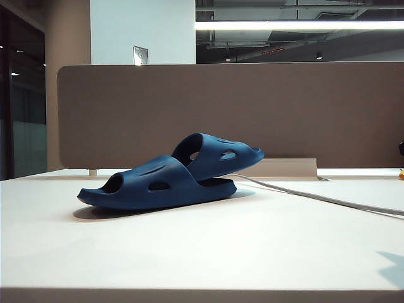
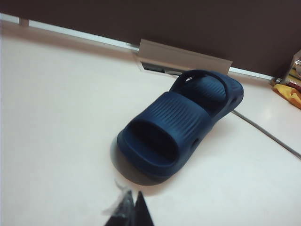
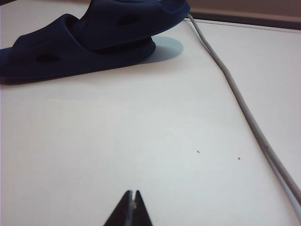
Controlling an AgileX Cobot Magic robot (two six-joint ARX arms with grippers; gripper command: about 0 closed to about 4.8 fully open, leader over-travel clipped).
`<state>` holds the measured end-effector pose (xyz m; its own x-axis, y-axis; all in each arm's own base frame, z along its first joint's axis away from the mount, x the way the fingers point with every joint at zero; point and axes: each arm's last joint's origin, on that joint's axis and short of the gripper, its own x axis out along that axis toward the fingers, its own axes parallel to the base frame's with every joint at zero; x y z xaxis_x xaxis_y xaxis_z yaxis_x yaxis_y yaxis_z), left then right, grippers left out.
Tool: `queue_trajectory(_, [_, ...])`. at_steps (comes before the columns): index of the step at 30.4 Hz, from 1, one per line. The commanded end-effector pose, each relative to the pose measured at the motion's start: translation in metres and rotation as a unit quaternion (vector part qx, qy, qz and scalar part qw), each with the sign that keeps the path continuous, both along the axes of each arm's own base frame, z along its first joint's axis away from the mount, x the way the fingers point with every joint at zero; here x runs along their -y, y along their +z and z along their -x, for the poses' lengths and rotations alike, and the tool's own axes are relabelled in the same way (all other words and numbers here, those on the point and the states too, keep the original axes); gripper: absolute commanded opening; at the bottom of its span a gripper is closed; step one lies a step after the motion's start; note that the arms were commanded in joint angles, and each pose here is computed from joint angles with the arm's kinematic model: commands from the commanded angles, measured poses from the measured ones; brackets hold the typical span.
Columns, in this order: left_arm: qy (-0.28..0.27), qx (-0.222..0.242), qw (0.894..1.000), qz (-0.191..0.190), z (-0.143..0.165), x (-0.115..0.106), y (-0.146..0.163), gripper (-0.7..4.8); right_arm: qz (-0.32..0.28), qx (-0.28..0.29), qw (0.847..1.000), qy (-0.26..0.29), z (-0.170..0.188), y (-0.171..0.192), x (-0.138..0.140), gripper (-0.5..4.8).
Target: Interlock the pair of blue slippers on the table with their fronts facing up.
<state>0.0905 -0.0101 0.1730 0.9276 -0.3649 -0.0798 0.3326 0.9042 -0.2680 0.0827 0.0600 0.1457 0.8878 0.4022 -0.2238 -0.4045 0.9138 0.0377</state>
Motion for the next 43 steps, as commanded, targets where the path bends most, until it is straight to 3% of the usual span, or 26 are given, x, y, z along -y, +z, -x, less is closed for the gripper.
queue_trajectory(1, [-0.004, -0.004, 1.0, -0.004, -0.002, 0.0, -0.009, -0.06, 0.015, 0.013, 1.0, 0.001, 0.0, 0.002, 0.0, -0.01])
queue_trajectory(4, [-0.003, -0.017, 1.0, -0.009, -0.004, 0.0, -0.019, -0.06, 0.025, 0.008, 1.0, 0.003, 0.0, -0.002, 0.0, -0.01])
queue_trajectory(11, [-0.003, 0.012, 1.0, -0.024, -0.004, 0.0, -0.015, -0.06, 0.032, 0.001, 0.999, 0.003, 0.0, -0.004, 0.0, -0.01])
queue_trajectory(19, [0.059, -0.019, 0.997, -0.044, -0.005, -0.003, -0.021, -0.05, 0.032, 0.0, 0.999, 0.002, 0.0, -0.004, 0.0, -0.01])
queue_trajectory(27, [0.056, -0.018, 0.996, -0.06, -0.005, -0.003, -0.022, -0.06, 0.03, -0.004, 1.0, 0.001, 0.0, -0.005, 0.001, -0.01])
queue_trajectory(32, [0.056, -0.018, 0.996, -0.059, -0.005, -0.003, -0.022, -0.06, -0.014, -0.023, 1.0, -0.009, 0.0, -0.005, 0.0, 0.0])
queue_trajectory(43, [0.057, -0.017, 0.996, -0.06, -0.005, -0.003, -0.022, -0.06, -0.013, -0.023, 1.0, -0.01, 0.0, -0.005, 0.0, 0.0])
